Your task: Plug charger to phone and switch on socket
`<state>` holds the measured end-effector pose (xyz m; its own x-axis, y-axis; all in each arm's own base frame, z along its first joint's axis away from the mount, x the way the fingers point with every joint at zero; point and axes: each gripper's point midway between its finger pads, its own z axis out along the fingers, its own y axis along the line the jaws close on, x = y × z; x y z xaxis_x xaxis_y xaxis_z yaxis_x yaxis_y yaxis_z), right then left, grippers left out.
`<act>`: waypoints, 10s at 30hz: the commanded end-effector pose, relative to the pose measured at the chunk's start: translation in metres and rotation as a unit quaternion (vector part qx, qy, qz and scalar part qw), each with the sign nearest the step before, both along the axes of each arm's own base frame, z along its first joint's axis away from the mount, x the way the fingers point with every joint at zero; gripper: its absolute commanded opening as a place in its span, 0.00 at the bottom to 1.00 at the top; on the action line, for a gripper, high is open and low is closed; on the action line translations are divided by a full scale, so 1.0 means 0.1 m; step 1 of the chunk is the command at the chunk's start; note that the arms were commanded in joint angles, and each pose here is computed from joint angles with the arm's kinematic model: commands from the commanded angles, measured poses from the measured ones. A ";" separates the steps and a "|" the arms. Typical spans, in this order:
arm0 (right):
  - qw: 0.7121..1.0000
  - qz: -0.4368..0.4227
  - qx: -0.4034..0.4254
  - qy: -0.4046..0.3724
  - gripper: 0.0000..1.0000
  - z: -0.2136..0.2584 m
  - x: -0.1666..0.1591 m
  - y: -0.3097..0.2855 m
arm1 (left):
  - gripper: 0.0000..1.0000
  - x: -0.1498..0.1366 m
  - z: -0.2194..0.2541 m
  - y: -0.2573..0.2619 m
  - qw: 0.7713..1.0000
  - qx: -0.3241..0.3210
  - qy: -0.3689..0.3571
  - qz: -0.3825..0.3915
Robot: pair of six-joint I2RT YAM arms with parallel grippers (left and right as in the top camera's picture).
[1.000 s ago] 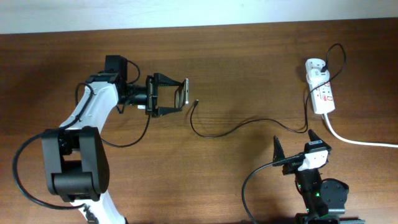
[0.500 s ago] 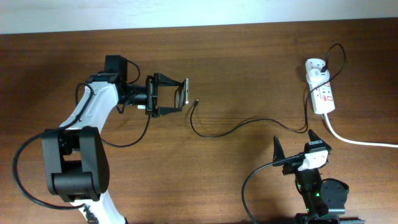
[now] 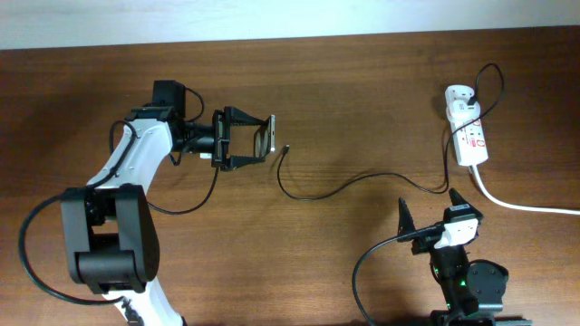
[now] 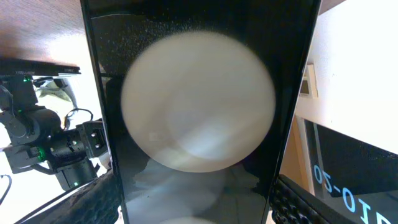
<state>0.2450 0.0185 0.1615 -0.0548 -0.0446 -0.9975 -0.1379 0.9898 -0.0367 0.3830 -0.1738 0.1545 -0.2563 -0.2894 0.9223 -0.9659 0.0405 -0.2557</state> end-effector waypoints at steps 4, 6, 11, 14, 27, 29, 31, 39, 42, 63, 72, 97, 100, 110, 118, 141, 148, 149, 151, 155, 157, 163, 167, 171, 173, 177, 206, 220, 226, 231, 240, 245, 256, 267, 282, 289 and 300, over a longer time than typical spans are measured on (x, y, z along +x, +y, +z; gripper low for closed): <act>1.000 0.001 0.002 0.001 0.99 -0.02 0.00 0.01 | 0.23 0.06 0.11 -0.01 1.000 -0.011 -0.015 -0.001; 1.000 0.001 0.002 0.001 0.98 -0.01 0.00 0.01 | 0.22 0.06 0.11 -0.01 1.000 -0.012 -0.015 -0.001; 1.000 0.001 0.002 0.001 0.99 -0.02 0.00 0.01 | 0.23 0.06 0.11 -0.01 1.000 -0.011 -0.015 -0.001; 1.000 0.001 0.002 0.001 0.99 -0.01 0.00 0.01 | 0.22 0.06 0.12 -0.01 1.000 -0.014 -0.015 -0.002; 1.000 -0.016 0.001 0.002 0.99 -0.02 0.00 -0.05 | 0.21 0.06 0.11 -0.01 1.000 -0.010 -0.014 -0.001; 1.000 -0.016 0.001 0.002 0.99 -0.02 0.00 -0.05 | 0.21 0.06 0.11 -0.01 1.000 -0.010 -0.014 -0.001; 1.000 -0.016 0.001 0.002 0.99 -0.02 0.00 -0.05 | 0.21 0.06 0.11 -0.01 1.000 -0.010 -0.015 -0.001; 1.000 -0.009 0.011 0.000 0.99 0.01 0.00 -0.02 | 0.17 0.06 0.11 -0.01 1.000 -0.010 -0.014 -0.001; 1.000 -0.009 0.014 -0.002 0.99 0.04 -0.01 -0.02 | 0.16 0.06 0.11 -0.01 1.000 -0.010 -0.014 -0.001; 0.991 0.103 0.065 0.046 0.99 1.19 0.37 0.34 | 0.03 0.29 -0.23 0.15 0.983 0.115 -0.141 -0.003; 0.921 0.247 0.150 0.262 0.98 1.48 0.81 0.80 | 0.05 0.33 -0.35 0.24 0.977 0.159 -0.140 0.004; 0.820 0.137 0.266 0.488 0.70 -0.07 1.34 2.13 | 0.01 0.23 -0.64 -0.03 0.960 0.259 -0.101 -0.006; 0.818 0.135 0.266 0.492 0.65 -0.11 1.35 2.14 | 0.01 0.20 -0.64 -0.10 0.962 0.256 -0.097 -0.010; 0.817 0.151 0.247 0.498 0.54 -0.31 1.32 2.42 | 0.02 0.11 -0.55 -0.27 0.973 0.217 -0.078 -0.019; 0.811 0.157 0.247 0.507 0.47 -0.52 1.35 2.58 | 0.02 0.05 -0.50 -0.39 0.976 0.198 -0.079 -0.035; 0.801 0.205 0.272 0.492 0.04 -0.45 1.39 2.84 | 0.23 0.02 -0.50 -0.44 0.976 0.197 -0.080 -0.041; 0.791 0.220 0.297 0.487 0.04 -0.35 1.41 2.90 | 0.57 0.02 -0.50 -0.44 0.976 0.197 -0.081 -0.041; 0.791 0.220 0.297 0.487 0.04 -0.35 1.41 2.90 | 0.67 0.02 -0.50 -0.44 0.976 0.197 -0.080 -0.041; 0.789 0.217 0.301 0.489 0.04 -0.35 1.41 2.90 | 0.88 0.02 -0.50 -0.44 0.976 0.197 -0.080 -0.041; 0.787 0.222 0.306 0.488 0.04 -0.33 1.41 2.92 | 0.99 0.02 -0.50 -0.44 0.976 0.197 -0.080 -0.041; 0.786 0.220 0.309 0.489 0.04 -0.32 1.42 2.91 | 0.99 0.02 -0.50 -0.44 0.976 0.197 -0.080 -0.041; 0.774 0.171 0.336 0.509 0.04 -0.40 1.58 2.42 | 0.93 0.05 -0.52 -0.40 0.974 0.207 -0.085 -0.036; 0.775 0.152 0.345 0.507 0.04 -0.35 1.65 2.12 | 0.94 0.19 -0.51 -0.18 0.964 0.210 -0.153 -0.045; 0.783 0.146 0.344 0.497 0.04 -0.18 1.65 1.84 | 0.99 0.33 -0.47 0.09 0.953 0.208 -0.216 -0.045; 0.791 0.144 0.339 0.489 0.04 -0.03 1.59 1.72 | 0.99 0.37 -0.48 0.19 0.942 0.216 -0.249 -0.054; 0.816 0.141 0.331 0.451 0.04 0.43 1.43 1.35 | 0.99 0.50 -0.24 0.09 0.896 0.162 -0.403 -0.092; 0.688 0.024 0.696 0.203 0.04 0.81 1.54 0.97 | 0.99 0.47 0.81 -1.13 0.754 -0.027 -0.644 -0.124; 0.662 0.082 0.716 0.209 0.04 1.00 1.71 1.41 | 0.57 0.68 0.80 -1.46 0.814 0.038 -0.579 -0.043; 0.643 0.075 0.725 0.236 0.04 0.85 1.71 1.56 | 0.53 0.76 0.97 -1.46 0.786 0.035 -0.617 -0.022; 0.642 0.078 0.724 0.239 0.04 0.85 1.70 1.58 | 0.46 0.79 0.96 -1.45 0.788 0.040 -0.614 -0.016; 0.642 0.091 0.726 0.232 0.04 0.92 1.70 1.58 | 0.31 0.77 0.97 -1.46 0.788 0.036 -0.614 -0.020; 0.642 0.091 0.726 0.232 0.04 0.92 1.70 1.58 | 0.13 0.77 0.97 -1.46 0.788 0.036 -0.614 -0.020; 0.642 0.090 0.726 0.231 0.45 0.92 1.70 1.58 | 0.00 0.76 0.97 -1.45 0.789 0.032 -0.614 -0.023; 0.648 0.065 0.716 0.252 0.78 0.75 1.69 1.57 | 0.00 0.87 0.98 -0.80 0.787 0.009 -0.615 -0.036; 0.738 0.045 0.576 0.348 0.84 0.12 1.46 1.67 | 0.00 0.88 1.03 -0.39 0.784 -0.010 -0.620 -0.042; 0.784 0.020 0.427 0.450 0.88 -0.52 1.06 1.60 | 0.00 0.85 1.05 -0.20 0.784 -0.025 -0.619 -0.048; 0.800 0.031 0.359 0.479 0.88 -0.70 0.90 1.56 | 0.00 0.73 1.13 0.37 0.780 -0.063 -0.619 -0.061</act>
